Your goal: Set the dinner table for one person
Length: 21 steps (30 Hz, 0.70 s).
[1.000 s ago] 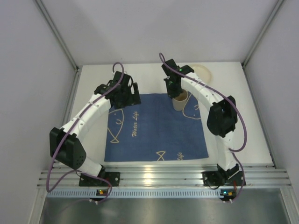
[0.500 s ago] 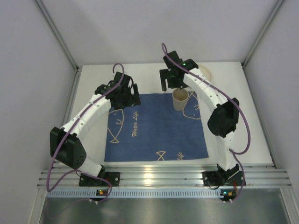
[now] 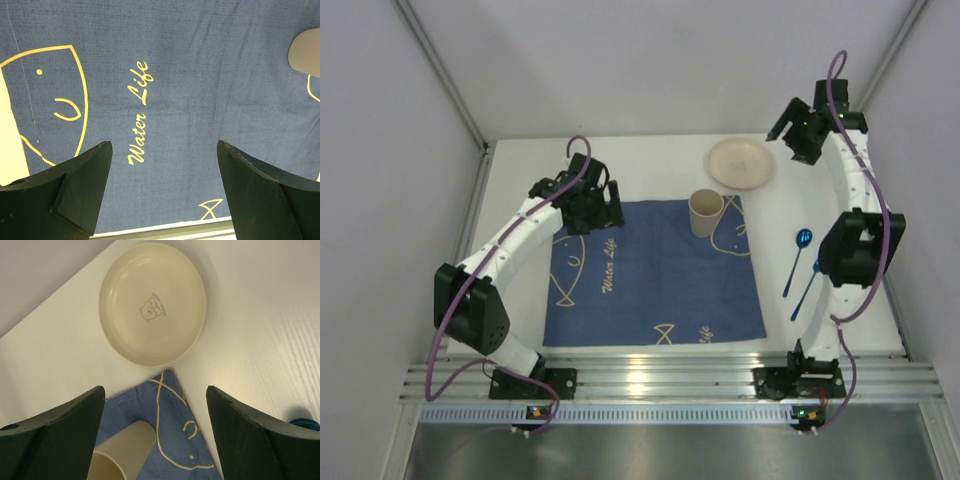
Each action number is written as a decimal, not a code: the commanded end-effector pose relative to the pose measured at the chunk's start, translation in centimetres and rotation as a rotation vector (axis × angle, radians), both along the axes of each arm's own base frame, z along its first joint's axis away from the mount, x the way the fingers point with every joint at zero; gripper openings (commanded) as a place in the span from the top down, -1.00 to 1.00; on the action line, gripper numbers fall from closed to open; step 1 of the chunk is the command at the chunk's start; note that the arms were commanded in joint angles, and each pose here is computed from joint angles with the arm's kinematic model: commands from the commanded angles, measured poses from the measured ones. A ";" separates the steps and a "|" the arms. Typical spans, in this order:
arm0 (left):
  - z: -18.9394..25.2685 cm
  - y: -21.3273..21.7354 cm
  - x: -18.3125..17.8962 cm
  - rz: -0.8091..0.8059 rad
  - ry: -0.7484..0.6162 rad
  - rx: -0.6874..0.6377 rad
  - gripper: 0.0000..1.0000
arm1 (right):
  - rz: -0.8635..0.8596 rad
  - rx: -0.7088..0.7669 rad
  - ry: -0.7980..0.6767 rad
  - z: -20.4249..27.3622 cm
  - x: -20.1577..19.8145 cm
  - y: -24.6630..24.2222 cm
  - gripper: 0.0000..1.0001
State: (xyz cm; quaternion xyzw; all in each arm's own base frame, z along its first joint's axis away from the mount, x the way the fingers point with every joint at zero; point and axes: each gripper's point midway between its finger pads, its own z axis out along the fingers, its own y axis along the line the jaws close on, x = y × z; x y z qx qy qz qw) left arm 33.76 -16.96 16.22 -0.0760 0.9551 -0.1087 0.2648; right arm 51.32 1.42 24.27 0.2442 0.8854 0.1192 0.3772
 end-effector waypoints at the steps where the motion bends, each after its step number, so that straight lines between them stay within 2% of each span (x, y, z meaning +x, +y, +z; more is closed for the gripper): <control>1: 1.9 -0.7 0.8 -0.017 -0.045 -0.037 -0.81 | 0.053 0.161 0.020 -4.3 3.6 1.9 -0.64; 2: 2.0 -0.7 0.8 -0.015 -0.046 -0.041 -0.81 | 0.051 0.199 0.061 -6.7 4.4 2.0 -0.63; 4: 1.8 -0.6 0.6 -0.014 -0.041 -0.038 -0.81 | 0.029 0.227 0.040 -6.9 6.2 1.0 -0.61; 5: 1.7 -0.4 0.5 -0.010 -0.040 -0.030 -0.81 | 0.017 0.254 0.067 -8.8 6.9 0.8 -0.61; 10: 1.8 0.3 0.5 0.007 -0.044 0.002 -0.80 | -0.048 0.274 0.053 -10.4 9.4 -1.2 -0.58; 15: 1.8 1.2 0.9 0.042 -0.054 0.037 -0.81 | -0.110 0.258 0.115 -13.8 9.3 -2.3 -0.56; 21: 1.2 1.3 1.6 0.060 -0.031 0.054 -0.80 | -0.093 0.248 0.177 -17.5 9.2 -1.1 -0.40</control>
